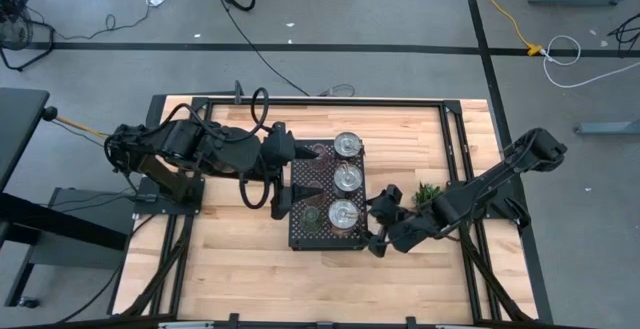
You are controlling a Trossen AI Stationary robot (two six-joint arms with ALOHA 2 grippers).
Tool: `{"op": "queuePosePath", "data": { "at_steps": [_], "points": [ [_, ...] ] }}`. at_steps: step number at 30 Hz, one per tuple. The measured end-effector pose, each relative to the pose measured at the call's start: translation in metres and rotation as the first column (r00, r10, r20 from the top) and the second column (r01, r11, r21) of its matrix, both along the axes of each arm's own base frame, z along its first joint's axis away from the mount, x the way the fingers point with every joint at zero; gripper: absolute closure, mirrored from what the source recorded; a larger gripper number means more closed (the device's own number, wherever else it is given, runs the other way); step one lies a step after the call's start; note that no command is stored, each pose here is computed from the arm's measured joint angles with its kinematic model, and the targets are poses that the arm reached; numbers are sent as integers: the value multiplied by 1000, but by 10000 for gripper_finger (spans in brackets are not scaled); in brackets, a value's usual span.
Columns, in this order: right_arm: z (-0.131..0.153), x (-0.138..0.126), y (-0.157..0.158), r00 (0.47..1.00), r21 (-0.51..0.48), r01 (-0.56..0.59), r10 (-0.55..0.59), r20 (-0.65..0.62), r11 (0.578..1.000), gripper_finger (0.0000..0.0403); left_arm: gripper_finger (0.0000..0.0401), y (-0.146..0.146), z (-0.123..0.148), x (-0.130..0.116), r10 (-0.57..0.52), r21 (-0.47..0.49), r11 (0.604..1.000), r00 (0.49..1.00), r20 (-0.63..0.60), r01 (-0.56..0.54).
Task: Pick & Place candle stick holders
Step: Return to Home Position
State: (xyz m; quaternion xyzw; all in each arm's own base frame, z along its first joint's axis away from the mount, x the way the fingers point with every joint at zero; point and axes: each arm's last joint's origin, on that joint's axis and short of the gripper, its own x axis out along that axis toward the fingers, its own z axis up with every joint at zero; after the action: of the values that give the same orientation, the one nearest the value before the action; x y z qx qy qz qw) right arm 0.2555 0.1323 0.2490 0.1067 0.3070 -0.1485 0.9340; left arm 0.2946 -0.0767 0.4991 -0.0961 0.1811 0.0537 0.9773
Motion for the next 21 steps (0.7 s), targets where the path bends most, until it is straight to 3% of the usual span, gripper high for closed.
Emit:
{"op": "queuePosePath", "data": {
  "at_steps": [7,10,13,18,21],
  "points": [
    [19,-24,-3,999,6,-33,33,-6,999,3,27,0,0,0,-1,5,1000,1000,0,1],
    [29,-37,-4,995,34,-100,101,-17,994,3,27,0,0,0,-5,14,1000,1000,0,5],
    [43,-49,-7,987,95,-162,162,11,982,3,27,1,0,0,7,21,1000,1000,-1,-7],
    [72,-74,-23,980,213,-176,150,132,961,3,27,1,-8,-4,-33,56,998,995,-91,38],
    [88,-93,-30,926,145,-358,329,187,923,3,27,-1,-10,-4,-137,79,986,982,-128,148]
  ]
}}
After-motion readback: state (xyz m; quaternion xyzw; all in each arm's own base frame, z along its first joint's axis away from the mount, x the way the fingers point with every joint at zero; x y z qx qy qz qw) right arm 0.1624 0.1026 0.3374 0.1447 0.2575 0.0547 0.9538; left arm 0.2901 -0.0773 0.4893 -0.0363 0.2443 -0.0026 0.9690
